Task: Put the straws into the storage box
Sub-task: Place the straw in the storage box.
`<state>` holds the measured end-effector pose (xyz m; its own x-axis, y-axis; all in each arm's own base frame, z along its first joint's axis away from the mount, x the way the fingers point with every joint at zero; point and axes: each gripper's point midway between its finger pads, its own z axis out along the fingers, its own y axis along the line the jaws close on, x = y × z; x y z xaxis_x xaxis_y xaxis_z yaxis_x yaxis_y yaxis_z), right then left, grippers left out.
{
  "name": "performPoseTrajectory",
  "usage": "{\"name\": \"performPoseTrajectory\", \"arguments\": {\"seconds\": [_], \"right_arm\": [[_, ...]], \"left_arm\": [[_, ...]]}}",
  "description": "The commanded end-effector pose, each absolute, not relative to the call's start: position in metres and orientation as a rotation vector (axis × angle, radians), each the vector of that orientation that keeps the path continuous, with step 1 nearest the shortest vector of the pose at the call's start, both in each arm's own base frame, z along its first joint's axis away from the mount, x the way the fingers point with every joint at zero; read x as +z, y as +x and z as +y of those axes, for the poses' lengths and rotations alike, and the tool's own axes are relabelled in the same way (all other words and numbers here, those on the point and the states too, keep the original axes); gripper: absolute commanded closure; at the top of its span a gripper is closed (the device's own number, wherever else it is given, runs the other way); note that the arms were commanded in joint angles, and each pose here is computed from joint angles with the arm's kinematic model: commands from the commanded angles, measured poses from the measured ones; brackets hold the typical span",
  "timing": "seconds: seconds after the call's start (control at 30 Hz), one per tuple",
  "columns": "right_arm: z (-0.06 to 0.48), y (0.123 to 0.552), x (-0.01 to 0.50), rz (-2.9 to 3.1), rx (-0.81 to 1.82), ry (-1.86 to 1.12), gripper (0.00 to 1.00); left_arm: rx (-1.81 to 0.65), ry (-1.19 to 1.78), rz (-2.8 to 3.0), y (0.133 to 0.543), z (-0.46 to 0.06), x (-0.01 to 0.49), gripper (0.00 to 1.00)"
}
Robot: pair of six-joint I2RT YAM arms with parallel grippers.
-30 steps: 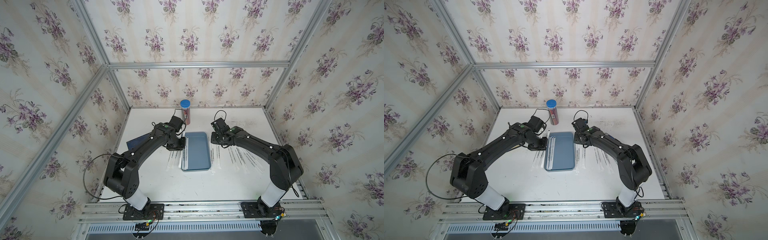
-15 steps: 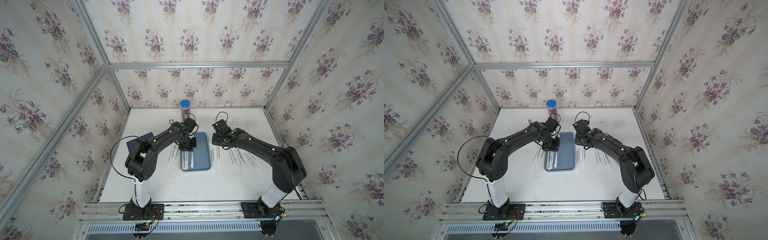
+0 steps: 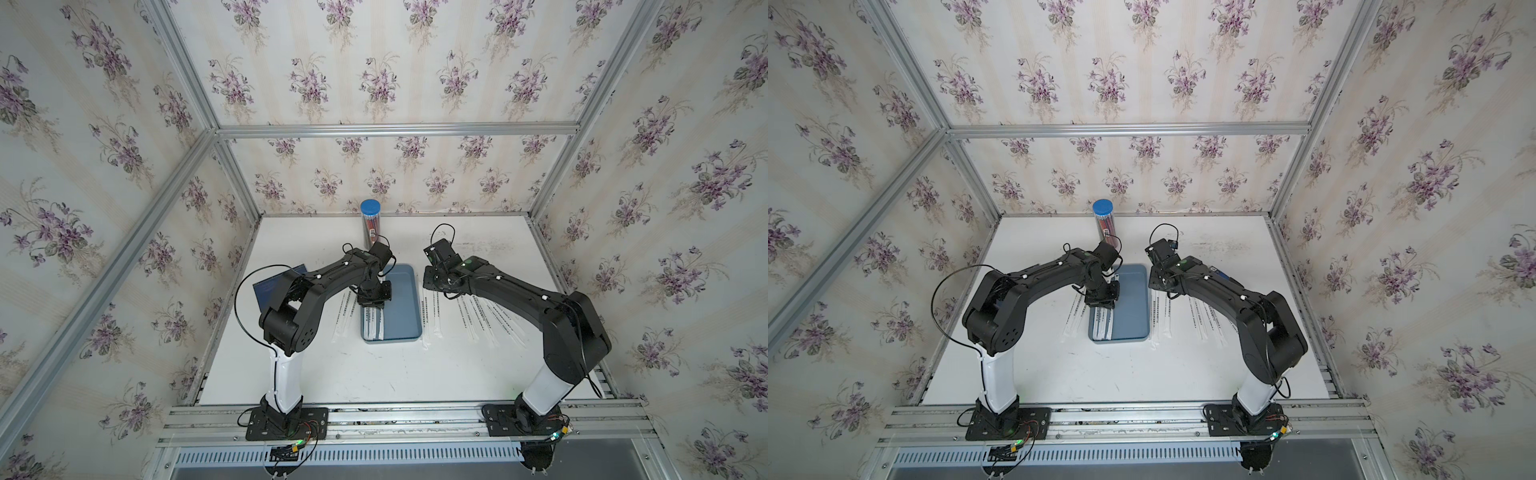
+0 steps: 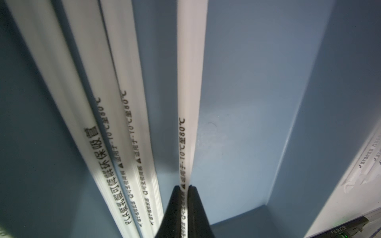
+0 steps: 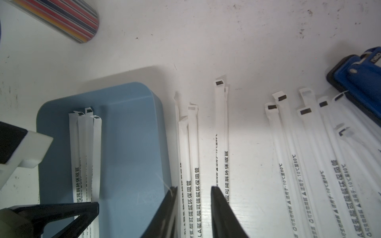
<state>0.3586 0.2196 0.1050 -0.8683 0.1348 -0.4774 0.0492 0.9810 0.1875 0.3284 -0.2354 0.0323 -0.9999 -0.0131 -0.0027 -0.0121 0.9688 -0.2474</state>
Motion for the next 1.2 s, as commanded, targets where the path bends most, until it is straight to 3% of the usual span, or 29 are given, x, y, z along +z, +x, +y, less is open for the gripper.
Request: {"name": "performPoseTrajectory", "arguments": {"seconds": [0.0, 0.57, 0.83, 0.97, 1.07, 1.13, 1.17], "right_arm": [[0.219, 0.362, 0.107, 2.607, 0.223, 0.140, 0.68], [0.218, 0.360, 0.107, 2.610, 0.225, 0.140, 0.69], [0.216, 0.358, 0.100, 2.627, 0.202, 0.138, 0.70], [0.207, 0.353, 0.082, 2.659, 0.138, 0.159, 0.72], [0.201, 0.350, 0.074, 2.666, 0.103, 0.171, 0.72], [0.197, 0.347, 0.068, 2.683, 0.070, 0.168, 0.71], [0.195, 0.346, 0.065, 2.688, 0.059, 0.165, 0.71]], "left_arm": [[-0.374, -0.009, 3.105, 0.333, -0.233, 0.028, 0.91], [-0.349, -0.007, 3.093, 0.336, -0.228, 0.027, 0.78], [-0.348, 0.020, 2.999, 0.337, -0.220, 0.085, 0.72], [-0.237, 0.067, 2.907, 0.333, -0.198, 0.126, 0.56], [-0.015, 0.125, 2.822, 0.332, -0.164, 0.149, 0.46], [0.181, 0.126, 2.739, 0.336, -0.136, 0.165, 0.32], [0.280, 0.104, 2.688, 0.338, -0.120, 0.172, 0.16]]}}
